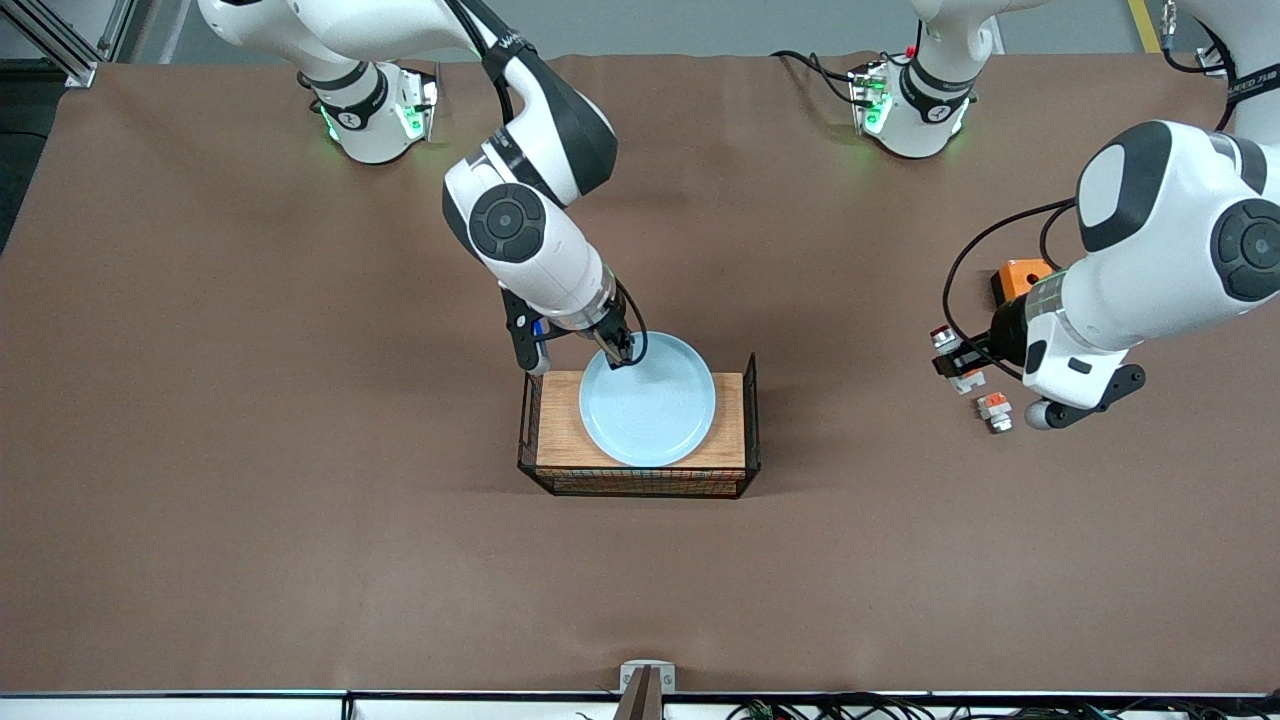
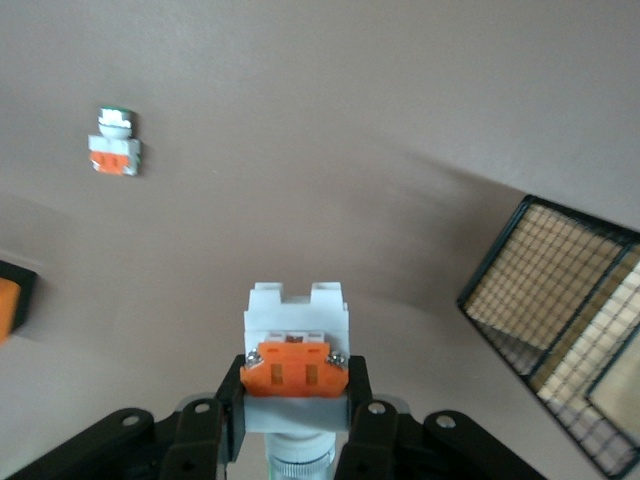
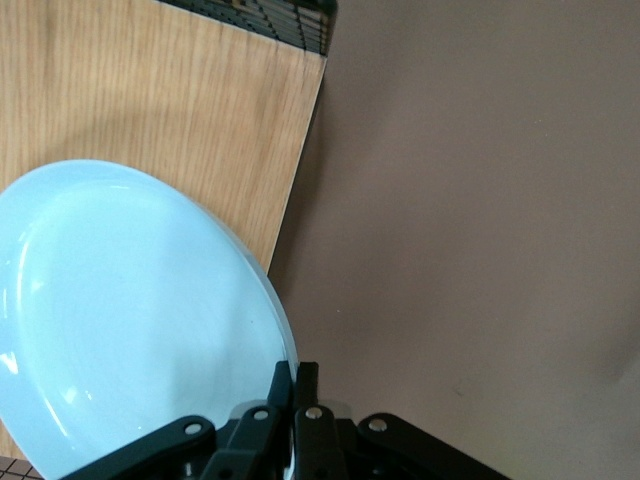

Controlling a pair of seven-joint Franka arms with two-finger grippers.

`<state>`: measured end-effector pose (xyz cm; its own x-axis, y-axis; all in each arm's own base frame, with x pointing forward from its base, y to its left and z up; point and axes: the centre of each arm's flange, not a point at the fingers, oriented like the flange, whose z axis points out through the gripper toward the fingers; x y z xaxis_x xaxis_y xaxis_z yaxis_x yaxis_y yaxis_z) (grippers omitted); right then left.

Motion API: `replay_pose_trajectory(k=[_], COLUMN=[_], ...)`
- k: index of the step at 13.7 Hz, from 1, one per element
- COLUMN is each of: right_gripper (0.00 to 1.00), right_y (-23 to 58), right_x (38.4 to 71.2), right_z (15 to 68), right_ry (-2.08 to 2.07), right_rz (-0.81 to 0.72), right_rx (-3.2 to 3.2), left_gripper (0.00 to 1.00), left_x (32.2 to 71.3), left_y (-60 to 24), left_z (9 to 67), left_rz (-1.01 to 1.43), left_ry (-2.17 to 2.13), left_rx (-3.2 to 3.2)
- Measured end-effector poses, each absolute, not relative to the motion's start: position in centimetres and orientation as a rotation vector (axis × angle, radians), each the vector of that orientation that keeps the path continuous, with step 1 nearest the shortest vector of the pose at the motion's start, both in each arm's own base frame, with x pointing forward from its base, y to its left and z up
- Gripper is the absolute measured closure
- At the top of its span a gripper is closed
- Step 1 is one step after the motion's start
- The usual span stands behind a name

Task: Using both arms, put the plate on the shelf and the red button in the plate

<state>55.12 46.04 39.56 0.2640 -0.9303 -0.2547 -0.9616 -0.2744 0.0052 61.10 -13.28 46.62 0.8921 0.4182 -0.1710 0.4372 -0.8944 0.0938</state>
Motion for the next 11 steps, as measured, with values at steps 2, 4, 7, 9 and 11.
replay_pose_trajectory(k=[2, 4, 7, 9, 11], right_gripper=[0.84, 0.75, 0.53, 0.33, 0.13], right_y=[46.0, 45.8, 45.5, 45.2, 44.2], right_x=[55.2, 55.3, 55.6, 55.3, 54.5], right_z=[39.4, 39.2, 39.3, 40.4, 44.2], right_ry=[1.795, 1.802, 1.809, 1.820, 1.815], right_rz=[0.311, 0.309, 0.306, 0.331, 0.358], right_rx=[-2.375, -2.373, -2.371, -2.404, -2.440], left_gripper=[0.59, 0.59, 0.59, 0.59, 0.59], left_x=[61.2, 61.1, 60.9, 60.3, 59.2], left_y=[-14.9, -16.5, -19.4, -22.2, -25.4], left_z=[46.6, 47.2, 49.6, 51.3, 51.8], left_rz=[-0.229, -0.222, -0.181, -0.172, -0.188], left_ry=[0.685, 0.728, 0.787, 0.842, 0.911], left_rx=[2.917, 2.905, 2.867, 2.826, 2.800])
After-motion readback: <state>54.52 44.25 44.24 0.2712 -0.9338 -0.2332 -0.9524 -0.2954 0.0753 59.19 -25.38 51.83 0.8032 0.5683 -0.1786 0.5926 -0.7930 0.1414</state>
